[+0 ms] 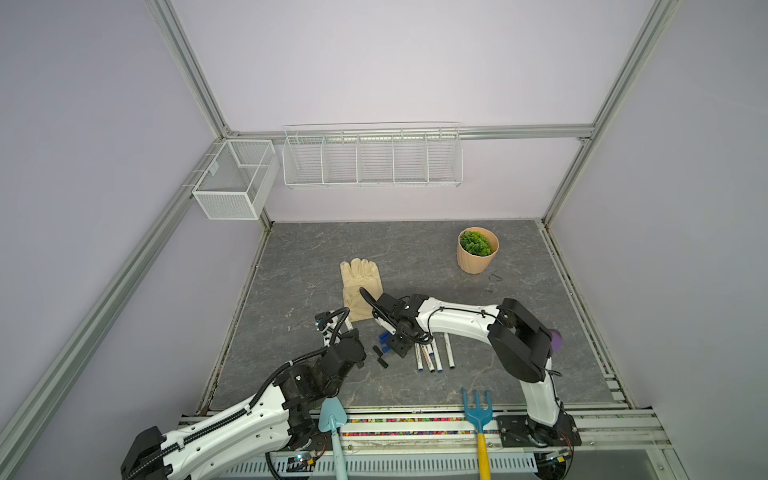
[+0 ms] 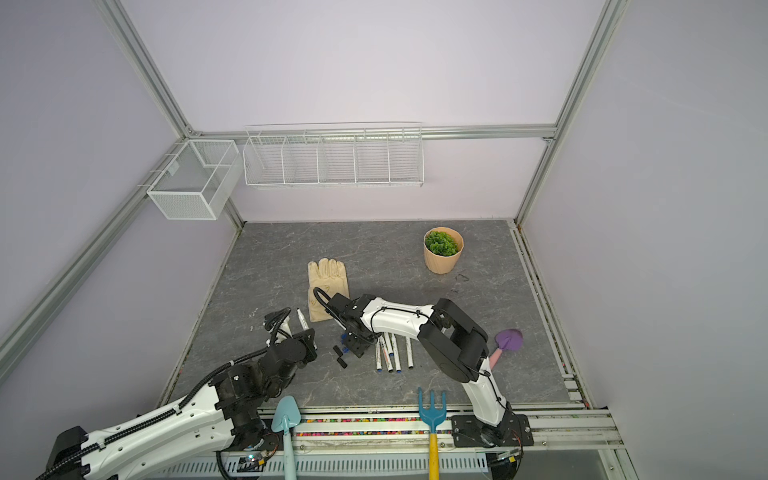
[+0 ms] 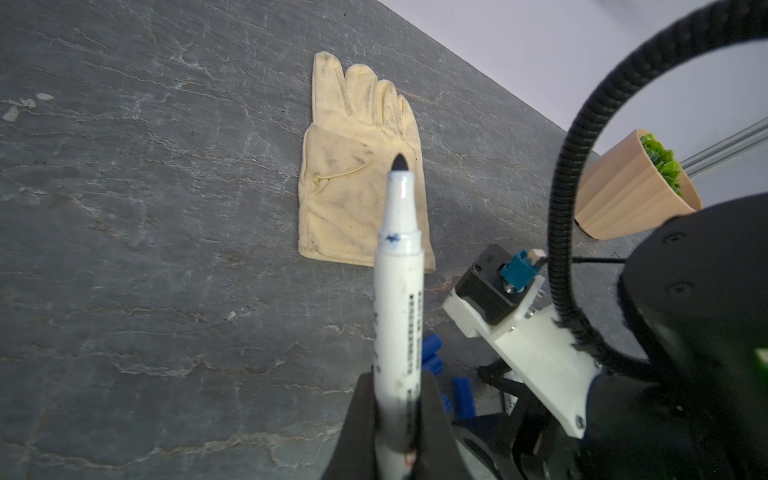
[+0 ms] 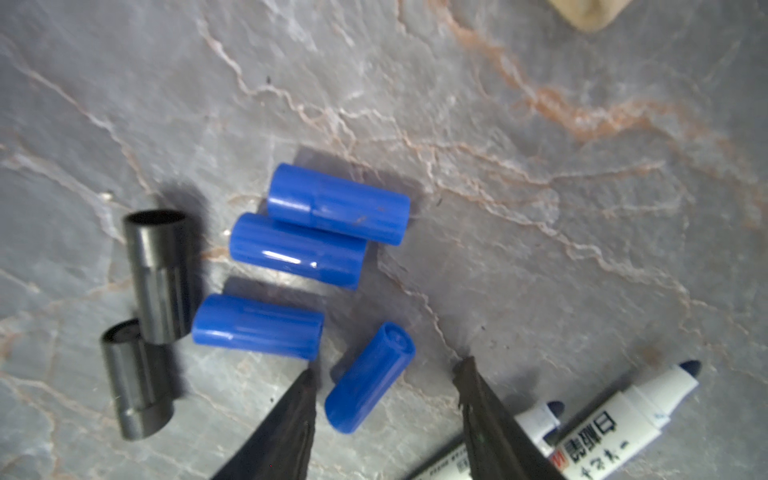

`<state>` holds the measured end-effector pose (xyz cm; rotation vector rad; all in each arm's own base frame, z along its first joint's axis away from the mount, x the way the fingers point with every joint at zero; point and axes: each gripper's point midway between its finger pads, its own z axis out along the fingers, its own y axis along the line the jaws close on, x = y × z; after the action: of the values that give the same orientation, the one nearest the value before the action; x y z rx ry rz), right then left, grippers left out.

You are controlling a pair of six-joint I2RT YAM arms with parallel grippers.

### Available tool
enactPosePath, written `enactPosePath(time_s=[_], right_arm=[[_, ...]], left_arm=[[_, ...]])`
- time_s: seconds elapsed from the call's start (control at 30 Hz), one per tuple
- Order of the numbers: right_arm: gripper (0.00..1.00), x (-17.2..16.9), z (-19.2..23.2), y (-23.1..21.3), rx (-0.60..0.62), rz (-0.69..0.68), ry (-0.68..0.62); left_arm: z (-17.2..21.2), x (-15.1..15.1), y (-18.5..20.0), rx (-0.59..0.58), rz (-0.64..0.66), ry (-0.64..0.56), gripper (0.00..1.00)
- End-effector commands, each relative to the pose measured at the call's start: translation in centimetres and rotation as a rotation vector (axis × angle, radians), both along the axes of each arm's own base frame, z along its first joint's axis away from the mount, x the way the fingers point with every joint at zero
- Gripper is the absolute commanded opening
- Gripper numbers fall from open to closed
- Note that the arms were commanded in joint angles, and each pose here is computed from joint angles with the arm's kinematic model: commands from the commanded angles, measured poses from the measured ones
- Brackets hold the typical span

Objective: Insert the pens into the pen caps
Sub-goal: 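Move the right gripper over the blue caps and lower onto one, then grasp a blue cap with the right gripper and lift it toward the marker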

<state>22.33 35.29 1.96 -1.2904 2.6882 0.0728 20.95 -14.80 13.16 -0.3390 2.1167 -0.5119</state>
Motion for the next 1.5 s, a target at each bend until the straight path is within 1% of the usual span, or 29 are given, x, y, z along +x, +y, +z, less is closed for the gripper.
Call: enactPosePath(time_s=[0.0,0.2,0.4,0.6,0.8,0.9,1.03,1.1,1.2,1.33,1.47], right_arm=[[0.55,-0.3,1.3,0.6,0.029,0.020,-0.003],[0.51,-0.3,0.6,1.0,0.021,0.027,0.013],[0.42,-0.1,0.2,1.2,0.001,0.027,0.017],[0.39,-0.1,-0.8,0.3,-0.048,0.009,0.023],[0.34,0.1,-1.4,0.2,-0.067,-0.001,0.019],[0.30,0.5,-1.7,0.6,-0.067,-0.004,0.017],[0.20,1.1,-1.3,1.1,-0.032,-0.026,0.027],[0.16,1.6,0.0,1.2,0.019,-0.046,0.017],[0.13,2.8,3.9,1.4,0.165,-0.076,-0.019],[0.11,4.3,11.1,0.0,0.428,-0.161,-0.052],[0.09,4.6,17.1,-2.2,0.713,-0.243,-0.058]], left_arm=[[-0.4,0.0,0.3,-0.001,0.009,0.000,0.00],[-0.3,0.0,0.3,0.003,0.007,-0.001,0.00],[-0.3,0.0,0.3,0.009,0.003,-0.004,0.00],[-0.1,0.0,0.3,0.005,-0.001,-0.008,0.00],[0.0,0.0,0.3,0.006,-0.004,-0.012,0.00],[0.0,-0.1,0.2,0.009,-0.017,-0.013,0.00],[0.2,-0.2,-0.3,0.009,-0.056,-0.018,0.00],[0.5,-0.4,-1.0,-0.002,-0.096,-0.029,0.00],[0.8,-0.7,-2.3,-0.024,-0.175,-0.045,0.00],[1.7,-1.4,-5.2,-0.064,-0.328,-0.074,0.00],[3.5,-2.1,-8.3,-0.099,-0.479,-0.123,0.00]])
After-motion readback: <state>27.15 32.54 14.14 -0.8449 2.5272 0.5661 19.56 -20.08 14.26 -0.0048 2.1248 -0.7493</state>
